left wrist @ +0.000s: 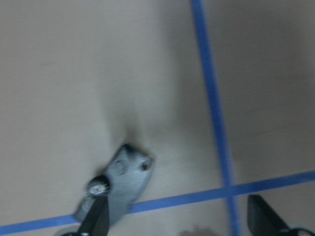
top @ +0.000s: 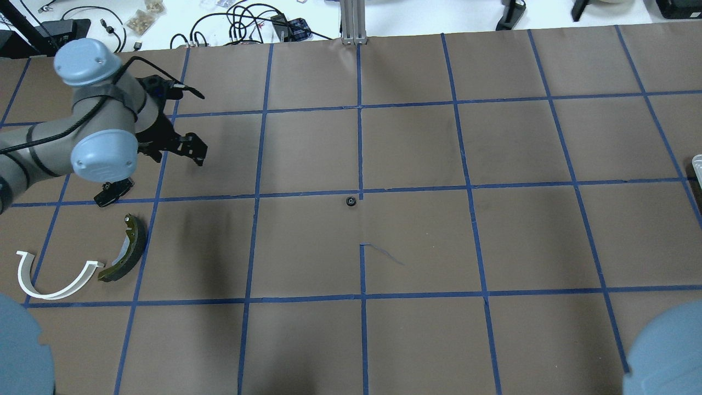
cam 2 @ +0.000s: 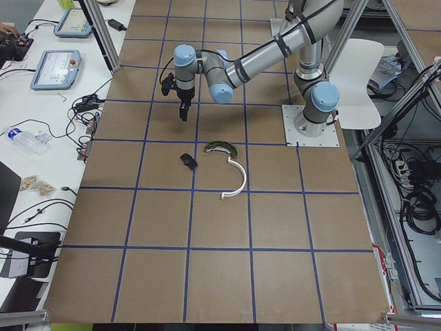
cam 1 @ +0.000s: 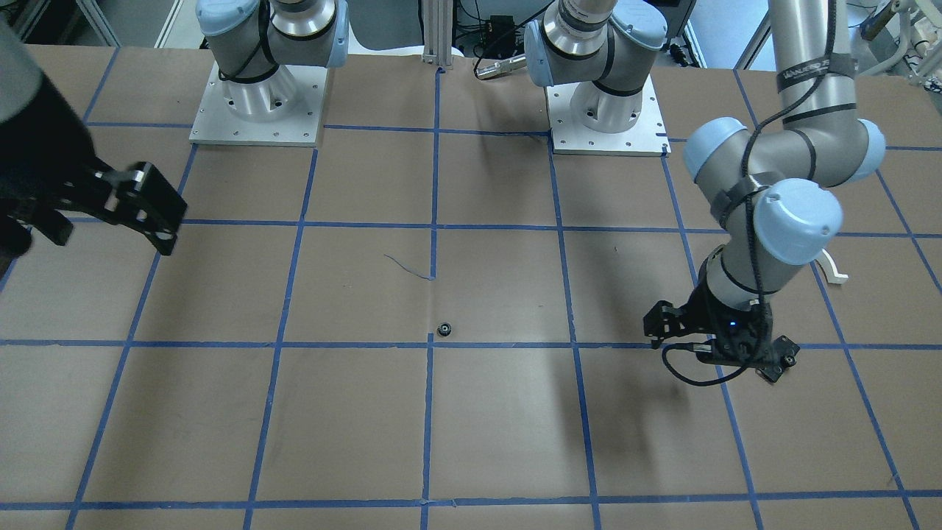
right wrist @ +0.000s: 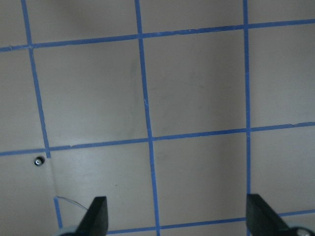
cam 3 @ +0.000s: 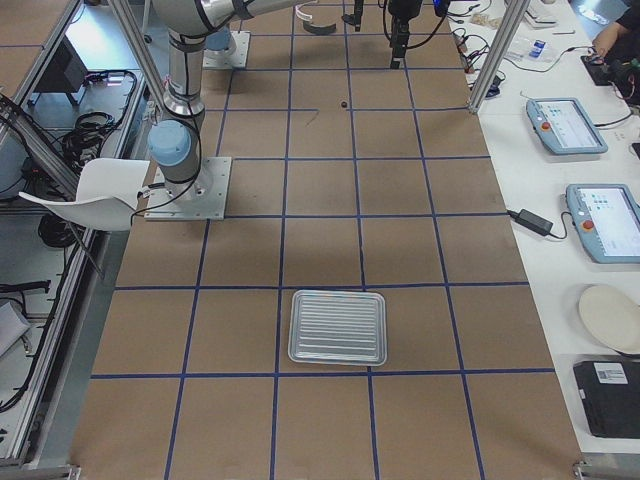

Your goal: Place bearing gear from tray to pile

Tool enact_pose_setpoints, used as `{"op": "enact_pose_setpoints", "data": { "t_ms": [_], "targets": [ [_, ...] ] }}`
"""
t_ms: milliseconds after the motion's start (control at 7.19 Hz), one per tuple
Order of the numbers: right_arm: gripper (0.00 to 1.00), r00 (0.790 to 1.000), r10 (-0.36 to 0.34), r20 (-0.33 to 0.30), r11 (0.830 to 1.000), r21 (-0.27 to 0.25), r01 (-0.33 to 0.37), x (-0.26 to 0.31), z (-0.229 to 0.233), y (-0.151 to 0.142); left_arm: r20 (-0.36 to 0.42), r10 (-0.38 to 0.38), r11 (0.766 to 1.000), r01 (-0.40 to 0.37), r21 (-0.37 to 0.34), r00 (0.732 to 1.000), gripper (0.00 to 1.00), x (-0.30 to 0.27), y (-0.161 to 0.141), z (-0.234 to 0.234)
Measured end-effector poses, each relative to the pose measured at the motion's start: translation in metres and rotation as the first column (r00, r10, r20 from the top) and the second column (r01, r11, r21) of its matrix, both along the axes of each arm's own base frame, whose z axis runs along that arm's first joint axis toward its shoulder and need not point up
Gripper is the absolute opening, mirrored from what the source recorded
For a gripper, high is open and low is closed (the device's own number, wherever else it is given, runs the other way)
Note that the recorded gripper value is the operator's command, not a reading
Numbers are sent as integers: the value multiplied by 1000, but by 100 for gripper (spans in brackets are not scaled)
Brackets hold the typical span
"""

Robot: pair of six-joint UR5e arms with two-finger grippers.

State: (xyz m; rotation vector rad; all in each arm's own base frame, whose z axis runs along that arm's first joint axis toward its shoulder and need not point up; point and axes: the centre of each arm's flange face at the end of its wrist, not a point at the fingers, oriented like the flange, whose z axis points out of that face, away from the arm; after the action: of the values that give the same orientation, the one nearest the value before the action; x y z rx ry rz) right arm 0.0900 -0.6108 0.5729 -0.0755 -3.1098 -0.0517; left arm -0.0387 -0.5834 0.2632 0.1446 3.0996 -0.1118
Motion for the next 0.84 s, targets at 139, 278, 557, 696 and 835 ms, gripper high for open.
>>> {"op": "enact_pose_setpoints", "data": {
  "t_ms": [139,278,557,696,835],
  "targets": [
    [100,1000,25,11,999,26,-25,-15,-3,5,-15,25,1000,-25,-2,1000,100,-56,3,-2],
    [100,999,32,20,999,32,-33,-21,-8,7,-27,55,998,-55,0,998,100,-112,12,-6],
    [100,999,48,26,998,30,-49,-22,-13,8,-53,141,990,-141,16,989,99,-201,40,-15],
    [94,999,30,28,999,39,-31,-16,-17,12,-65,168,986,-166,28,984,99,-232,51,-24],
    [100,1000,3,24,999,52,-4,-1,-26,22,-73,175,984,-174,28,982,97,-256,58,-37]
  ]
}}
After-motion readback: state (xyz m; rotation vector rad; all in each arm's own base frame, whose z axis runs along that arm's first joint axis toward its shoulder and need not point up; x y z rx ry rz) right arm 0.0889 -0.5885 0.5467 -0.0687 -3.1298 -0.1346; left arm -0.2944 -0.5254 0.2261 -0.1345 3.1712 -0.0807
